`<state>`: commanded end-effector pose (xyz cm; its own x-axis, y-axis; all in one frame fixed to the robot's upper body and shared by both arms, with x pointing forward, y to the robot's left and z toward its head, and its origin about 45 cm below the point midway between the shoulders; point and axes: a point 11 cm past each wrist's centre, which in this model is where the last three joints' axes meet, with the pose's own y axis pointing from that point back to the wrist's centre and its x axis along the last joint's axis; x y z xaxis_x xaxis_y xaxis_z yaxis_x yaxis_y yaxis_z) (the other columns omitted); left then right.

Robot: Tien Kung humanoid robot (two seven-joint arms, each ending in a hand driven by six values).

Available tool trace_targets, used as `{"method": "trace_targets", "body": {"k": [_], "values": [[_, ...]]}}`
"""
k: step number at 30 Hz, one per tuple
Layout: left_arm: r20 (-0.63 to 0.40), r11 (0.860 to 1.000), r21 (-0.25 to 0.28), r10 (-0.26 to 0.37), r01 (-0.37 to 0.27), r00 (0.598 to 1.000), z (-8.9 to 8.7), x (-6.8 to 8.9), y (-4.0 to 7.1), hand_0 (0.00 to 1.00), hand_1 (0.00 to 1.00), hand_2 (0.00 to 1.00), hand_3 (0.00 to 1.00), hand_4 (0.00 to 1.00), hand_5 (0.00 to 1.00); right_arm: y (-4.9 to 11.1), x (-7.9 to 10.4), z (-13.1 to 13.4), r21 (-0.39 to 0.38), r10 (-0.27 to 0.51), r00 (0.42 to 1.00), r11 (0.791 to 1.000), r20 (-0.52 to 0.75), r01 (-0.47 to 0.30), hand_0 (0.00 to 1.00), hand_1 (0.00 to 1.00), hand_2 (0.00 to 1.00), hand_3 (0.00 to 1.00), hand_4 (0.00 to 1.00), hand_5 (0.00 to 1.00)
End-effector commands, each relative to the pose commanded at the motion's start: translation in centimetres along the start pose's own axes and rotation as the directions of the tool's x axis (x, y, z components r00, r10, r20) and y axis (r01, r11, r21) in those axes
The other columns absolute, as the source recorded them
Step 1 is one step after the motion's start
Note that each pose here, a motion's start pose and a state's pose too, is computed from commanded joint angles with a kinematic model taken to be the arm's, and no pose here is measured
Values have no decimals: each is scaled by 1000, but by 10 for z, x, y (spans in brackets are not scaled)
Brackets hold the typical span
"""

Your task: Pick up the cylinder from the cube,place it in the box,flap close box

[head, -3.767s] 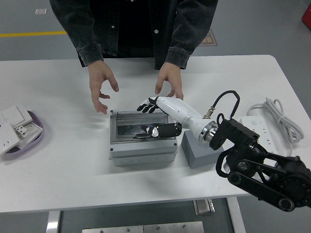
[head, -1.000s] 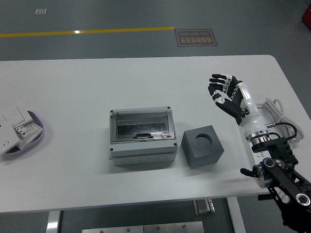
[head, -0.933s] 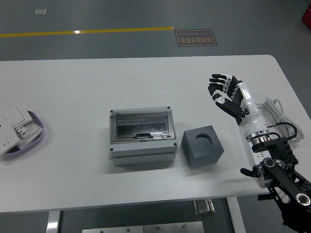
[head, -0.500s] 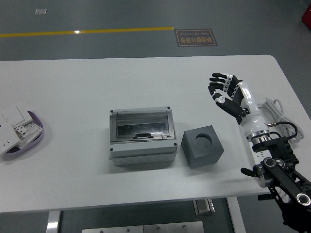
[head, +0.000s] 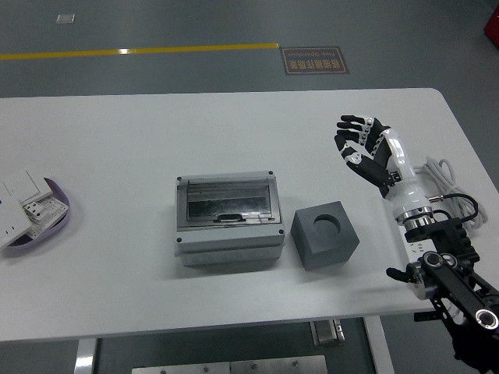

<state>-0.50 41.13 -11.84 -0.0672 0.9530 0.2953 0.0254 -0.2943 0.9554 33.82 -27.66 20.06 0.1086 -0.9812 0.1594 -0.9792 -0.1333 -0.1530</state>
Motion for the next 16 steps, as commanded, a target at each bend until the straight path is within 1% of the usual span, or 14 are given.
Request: {"method": "trace_targets", "body": {"k": [8, 16], "values": [[-8, 1000, 10, 1, -1, 1000, -4, 0, 0, 588, 613, 605, 632, 650, 164, 2, 1, 2, -7, 5, 1000, 1000, 2, -5, 755, 666, 670, 669, 697, 210], [-14, 1000, -2, 6, -6, 1000, 2, 1, 0, 588, 614, 605, 632, 650, 164, 1, 2, 2, -8, 10, 1000, 1000, 2, -10, 754, 665, 666, 668, 696, 213]]}}
